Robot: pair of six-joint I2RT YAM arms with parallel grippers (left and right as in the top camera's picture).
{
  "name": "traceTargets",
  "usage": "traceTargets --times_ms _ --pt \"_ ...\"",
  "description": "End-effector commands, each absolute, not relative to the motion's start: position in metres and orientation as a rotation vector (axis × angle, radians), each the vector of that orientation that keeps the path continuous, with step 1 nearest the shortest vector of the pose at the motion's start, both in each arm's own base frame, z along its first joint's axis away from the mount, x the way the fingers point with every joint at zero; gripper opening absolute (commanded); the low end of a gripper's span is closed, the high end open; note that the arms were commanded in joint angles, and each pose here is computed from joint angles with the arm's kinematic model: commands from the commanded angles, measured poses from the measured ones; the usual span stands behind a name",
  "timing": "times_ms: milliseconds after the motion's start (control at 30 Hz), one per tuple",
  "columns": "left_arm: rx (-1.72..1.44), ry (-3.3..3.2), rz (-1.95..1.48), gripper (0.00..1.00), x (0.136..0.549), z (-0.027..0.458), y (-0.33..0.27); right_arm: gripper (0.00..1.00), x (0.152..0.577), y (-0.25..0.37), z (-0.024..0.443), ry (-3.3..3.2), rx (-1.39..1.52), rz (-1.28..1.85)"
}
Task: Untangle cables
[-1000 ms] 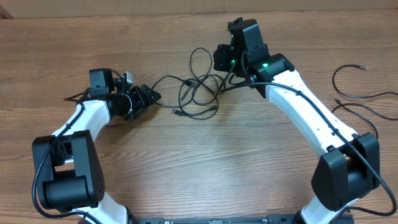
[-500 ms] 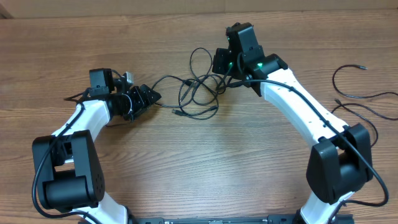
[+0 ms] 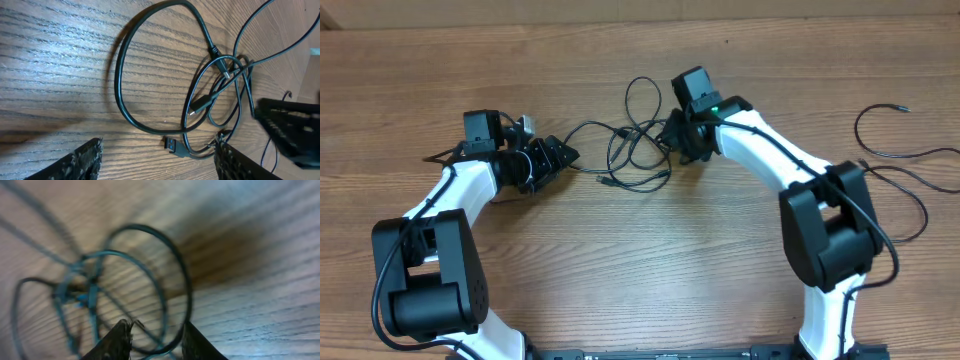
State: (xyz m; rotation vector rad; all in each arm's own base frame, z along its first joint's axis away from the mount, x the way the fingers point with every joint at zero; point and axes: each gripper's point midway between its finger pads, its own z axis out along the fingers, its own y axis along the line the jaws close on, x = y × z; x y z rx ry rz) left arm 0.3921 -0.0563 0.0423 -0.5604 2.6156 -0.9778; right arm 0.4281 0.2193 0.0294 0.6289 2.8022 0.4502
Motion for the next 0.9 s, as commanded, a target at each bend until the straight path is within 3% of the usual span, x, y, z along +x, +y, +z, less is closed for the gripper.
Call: traceTargets --times_ms 0,700,867 --pt "-0.572 2.630 -0.979 0.72 0.390 0.037 -0.058 0.34 0.423 0.215 0.016 2.806 0.754 0.432" --pt "-0.571 2.629 -0.979 0.72 0.391 0.037 -0.058 0.34 0.424 0.232 0.018 2.789 0.715 0.475" --pt "-0.572 2.630 -0.979 0.72 0.390 0.037 -0.058 0.04 0.425 0.238 0.019 2.778 0.692 0.482"
